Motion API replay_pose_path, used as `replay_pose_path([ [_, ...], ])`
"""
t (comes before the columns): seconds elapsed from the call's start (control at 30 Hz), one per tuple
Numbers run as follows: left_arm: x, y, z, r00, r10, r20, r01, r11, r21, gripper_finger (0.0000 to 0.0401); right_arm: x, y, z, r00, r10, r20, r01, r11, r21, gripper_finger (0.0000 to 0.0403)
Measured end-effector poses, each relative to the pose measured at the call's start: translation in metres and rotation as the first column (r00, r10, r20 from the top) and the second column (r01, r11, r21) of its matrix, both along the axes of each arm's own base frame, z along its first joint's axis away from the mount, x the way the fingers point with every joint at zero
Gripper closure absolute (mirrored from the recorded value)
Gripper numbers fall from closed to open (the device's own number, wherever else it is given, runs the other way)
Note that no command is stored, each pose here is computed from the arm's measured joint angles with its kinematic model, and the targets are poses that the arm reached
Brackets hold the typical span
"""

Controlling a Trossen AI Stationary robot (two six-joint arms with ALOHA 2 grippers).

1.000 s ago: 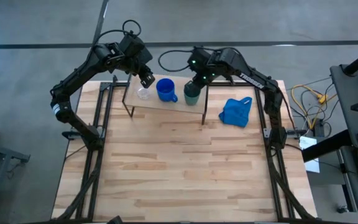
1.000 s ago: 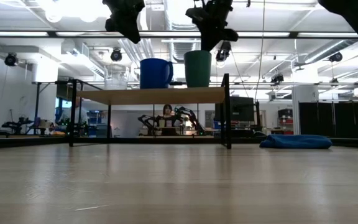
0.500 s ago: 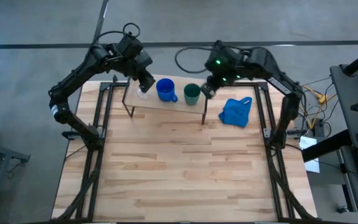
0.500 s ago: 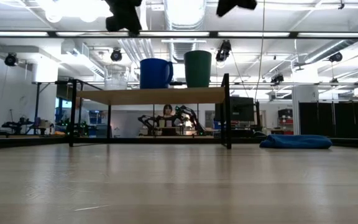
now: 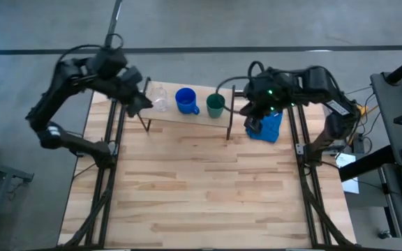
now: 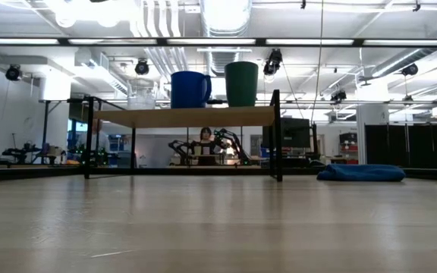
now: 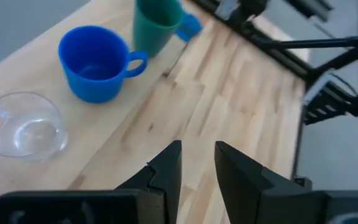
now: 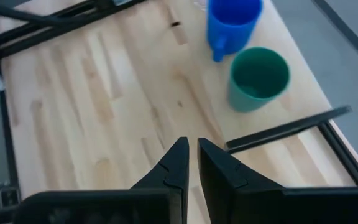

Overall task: Stack small to large cups/mugs on shelf
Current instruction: Return to Home Position

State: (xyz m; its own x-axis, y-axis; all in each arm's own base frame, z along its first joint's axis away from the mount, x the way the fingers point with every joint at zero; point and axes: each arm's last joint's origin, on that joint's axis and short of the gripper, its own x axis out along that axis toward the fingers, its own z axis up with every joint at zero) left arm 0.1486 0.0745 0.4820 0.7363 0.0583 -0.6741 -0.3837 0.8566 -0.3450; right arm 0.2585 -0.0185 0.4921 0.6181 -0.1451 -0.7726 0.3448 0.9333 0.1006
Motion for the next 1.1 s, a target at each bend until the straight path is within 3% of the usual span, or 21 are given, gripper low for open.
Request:
replay_pose_path([
  [0.13,-0.023,-0.016,0.01,0.998,-0.02,0.065,0.017,0.999,0.036,0.0319,-0.004,0.01,0.003,0.999,0.044,0.01,-0.044,0.999,-0.005,0.0374],
  [0.3,-0.046,-0.029,0.017,0.992,-0.005,0.125,-0.001,0.999,0.05,0.0319,-0.007,0.019,0.004,1.0,-0.004,0.031,0.002,0.998,0.062,0.0374],
  [0.5,-0.061,-0.037,0.017,0.988,-0.011,0.151,0.0,0.997,0.074,0.0319,-0.004,0.035,0.0,0.986,0.168,-0.012,-0.168,0.985,-0.044,0.0374],
  [0.73,-0.066,-0.039,-0.001,0.985,-0.071,0.157,0.046,0.986,0.158,0.0319,-0.017,0.046,-0.008,0.995,0.092,-0.03,-0.095,0.988,-0.126,0.0374],
  [0.97,-0.077,-0.046,-0.025,0.954,-0.076,0.289,0.012,0.976,0.218,0.0319,-0.045,0.051,-0.001,0.963,0.151,0.222,-0.12,0.982,-0.145,0.0374],
  [1.1,-0.085,-0.05,-0.042,0.94,-0.038,0.34,-0.025,0.984,0.178,0.0319,-0.058,0.052,-0.008,0.929,0.144,0.34,-0.111,0.987,-0.115,0.0374],
])
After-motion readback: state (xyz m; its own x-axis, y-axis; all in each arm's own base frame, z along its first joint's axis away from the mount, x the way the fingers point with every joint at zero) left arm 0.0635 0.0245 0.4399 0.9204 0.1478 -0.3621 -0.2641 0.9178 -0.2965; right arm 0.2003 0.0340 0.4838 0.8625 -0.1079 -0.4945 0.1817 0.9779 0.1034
